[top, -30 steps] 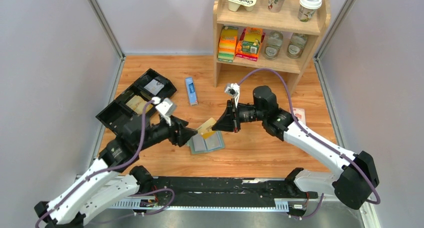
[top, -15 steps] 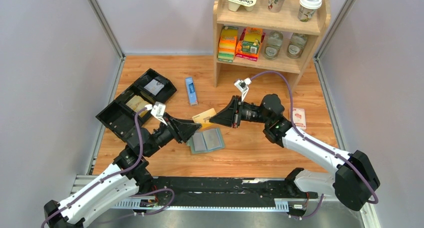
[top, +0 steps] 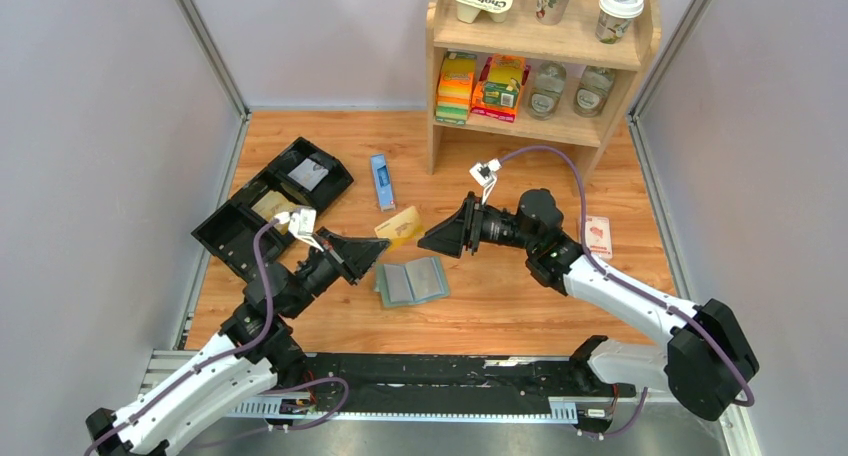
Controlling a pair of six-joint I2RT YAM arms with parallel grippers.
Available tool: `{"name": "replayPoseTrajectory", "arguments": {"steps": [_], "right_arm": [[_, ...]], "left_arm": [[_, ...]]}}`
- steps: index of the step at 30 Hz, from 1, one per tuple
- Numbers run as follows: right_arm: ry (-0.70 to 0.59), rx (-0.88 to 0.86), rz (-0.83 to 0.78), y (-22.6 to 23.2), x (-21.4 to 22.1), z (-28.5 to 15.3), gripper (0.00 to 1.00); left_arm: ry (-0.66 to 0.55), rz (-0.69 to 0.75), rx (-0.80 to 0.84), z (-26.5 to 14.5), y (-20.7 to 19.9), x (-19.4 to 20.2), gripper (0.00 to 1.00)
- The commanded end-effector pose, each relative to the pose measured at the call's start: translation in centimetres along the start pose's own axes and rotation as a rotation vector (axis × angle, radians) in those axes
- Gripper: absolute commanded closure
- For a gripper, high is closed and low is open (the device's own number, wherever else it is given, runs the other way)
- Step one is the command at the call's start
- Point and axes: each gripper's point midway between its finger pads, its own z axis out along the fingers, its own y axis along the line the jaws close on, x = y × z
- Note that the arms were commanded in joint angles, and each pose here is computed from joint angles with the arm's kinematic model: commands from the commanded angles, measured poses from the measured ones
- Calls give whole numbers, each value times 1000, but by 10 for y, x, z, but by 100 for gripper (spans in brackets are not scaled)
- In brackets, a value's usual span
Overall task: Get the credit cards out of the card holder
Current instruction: Place the credit card in the storage box.
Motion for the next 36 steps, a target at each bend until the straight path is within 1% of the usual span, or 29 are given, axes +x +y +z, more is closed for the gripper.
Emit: {"name": "replayPoseTrajectory", "arguments": {"steps": [1,2,3,4,6,7,8,10,11,12,14,16,17,18,19,20,21,22,23,24,25,26,27,28,31,36], "right_arm": [[9,187,-75,-25,-2,-11,27],[9,217,-104,-29,-2,-14,25],[14,246,-116,-33,-1,-18,23],[16,275,-128,-38,0,-22,19],[11,320,-144,-43,1,-29,10],[10,340,-150,-46,2,-32,4],[11,353,-155,-48,3,-35,0],[11,376,-157,-52,5,-38,0],[16,383,-157,-53,7,-40,0],[15,390,-161,-55,8,-41,0],[13,399,-166,-57,8,-42,0],[39,426,-152,-63,16,-46,0],[42,429,-151,-64,17,-47,0],[46,435,-149,-65,18,-48,0],[51,435,-148,-66,20,-48,0],[53,435,-149,-65,20,-48,0],[54,436,-149,-65,21,-49,0],[56,436,-148,-65,21,-50,0],[58,437,-149,-65,22,-50,0],[61,437,-147,-65,23,-51,0],[58,434,-150,-64,23,-51,0],[57,438,-149,-65,23,-52,0],[58,437,-149,-64,24,-53,0],[58,437,-149,-64,25,-53,0],[58,434,-153,-62,26,-55,0],[59,425,-161,-59,27,-58,0]], "left_arm": [[-61,118,-218,-17,32,-24,100],[-63,151,-298,-24,47,-26,100],[-82,169,-313,-30,48,-32,100],[-88,208,-379,-38,60,-34,100],[-122,252,-478,-53,76,-44,100],[-128,269,-528,-62,84,-46,100],[-156,282,-589,-69,93,-52,100],[-169,309,-670,-80,106,-56,100],[-150,317,-711,-86,114,-52,100],[-166,322,-759,-92,120,-55,100],[-147,334,-793,-94,127,-53,100],[-134,329,-810,-91,132,-51,100],[-114,317,-802,-85,133,-48,100],[-91,315,-838,-83,143,-46,100],[-73,292,-813,-76,142,-43,100],[-54,277,-847,-74,152,-42,100],[-41,257,-798,-63,147,-43,100],[-49,242,-822,-59,155,-50,100],[-35,228,-810,-56,156,-51,100],[-47,218,-845,-55,165,-60,100],[-44,202,-840,-54,167,-63,100],[-60,180,-885,-57,181,-70,100],[-58,149,-867,-55,183,-73,100],[-109,102,-899,-61,195,-86,100],[-180,-17,-936,-76,218,-106,100],[-202,-117,-1064,-89,249,-119,100]]}}
